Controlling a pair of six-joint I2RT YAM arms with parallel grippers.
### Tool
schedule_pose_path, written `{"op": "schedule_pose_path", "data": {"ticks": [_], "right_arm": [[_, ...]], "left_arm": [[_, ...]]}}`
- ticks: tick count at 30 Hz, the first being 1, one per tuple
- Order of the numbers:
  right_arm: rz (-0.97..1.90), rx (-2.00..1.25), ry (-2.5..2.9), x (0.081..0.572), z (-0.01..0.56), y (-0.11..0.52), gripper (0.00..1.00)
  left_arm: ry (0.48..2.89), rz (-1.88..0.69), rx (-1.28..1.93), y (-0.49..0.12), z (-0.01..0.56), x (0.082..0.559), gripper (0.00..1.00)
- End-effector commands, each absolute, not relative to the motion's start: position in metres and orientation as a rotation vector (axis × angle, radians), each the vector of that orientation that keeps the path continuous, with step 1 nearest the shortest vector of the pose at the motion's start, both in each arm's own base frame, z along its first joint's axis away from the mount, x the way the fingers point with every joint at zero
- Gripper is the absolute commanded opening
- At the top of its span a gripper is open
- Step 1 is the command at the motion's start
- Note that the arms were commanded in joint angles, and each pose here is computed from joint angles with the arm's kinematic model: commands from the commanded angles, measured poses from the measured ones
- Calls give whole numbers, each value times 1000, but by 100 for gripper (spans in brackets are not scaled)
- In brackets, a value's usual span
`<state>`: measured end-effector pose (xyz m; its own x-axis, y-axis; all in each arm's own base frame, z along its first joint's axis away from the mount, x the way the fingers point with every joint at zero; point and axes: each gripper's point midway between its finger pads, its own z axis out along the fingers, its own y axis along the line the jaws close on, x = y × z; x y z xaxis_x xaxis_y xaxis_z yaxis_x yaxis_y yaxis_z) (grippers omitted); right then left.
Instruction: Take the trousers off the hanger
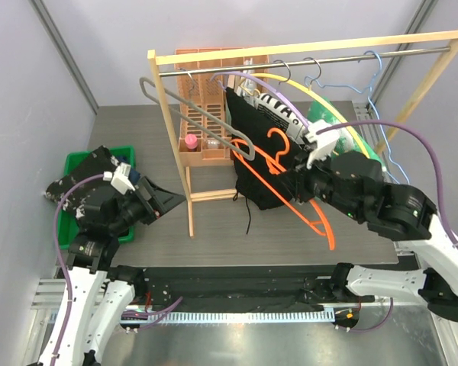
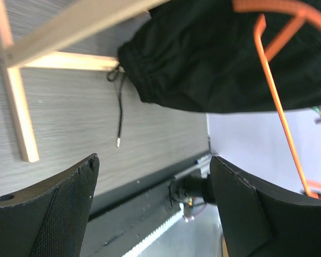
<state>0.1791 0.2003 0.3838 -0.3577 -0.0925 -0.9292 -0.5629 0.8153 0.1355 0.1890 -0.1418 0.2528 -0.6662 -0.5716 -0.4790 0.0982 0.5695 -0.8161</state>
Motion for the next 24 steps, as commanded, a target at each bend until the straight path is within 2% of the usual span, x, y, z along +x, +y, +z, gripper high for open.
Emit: {"op": "schedule_pose_path", "data": {"ticks": [1, 6, 13, 24], "right_arm": [[457, -458, 1780, 210, 422, 216, 1], [435, -472, 1752, 234, 437, 248, 1], [458, -453, 1679, 256, 463, 268, 1], [552, -388, 1465, 252, 495, 266, 1]], "left_arm": [[1964, -1238, -201, -156, 283, 169, 84], [2027, -1221, -169, -156, 270, 165, 84], [2019, -1220, -94, -159, 279, 162, 84], [2008, -1201, -48, -159, 289, 165, 84]]}}
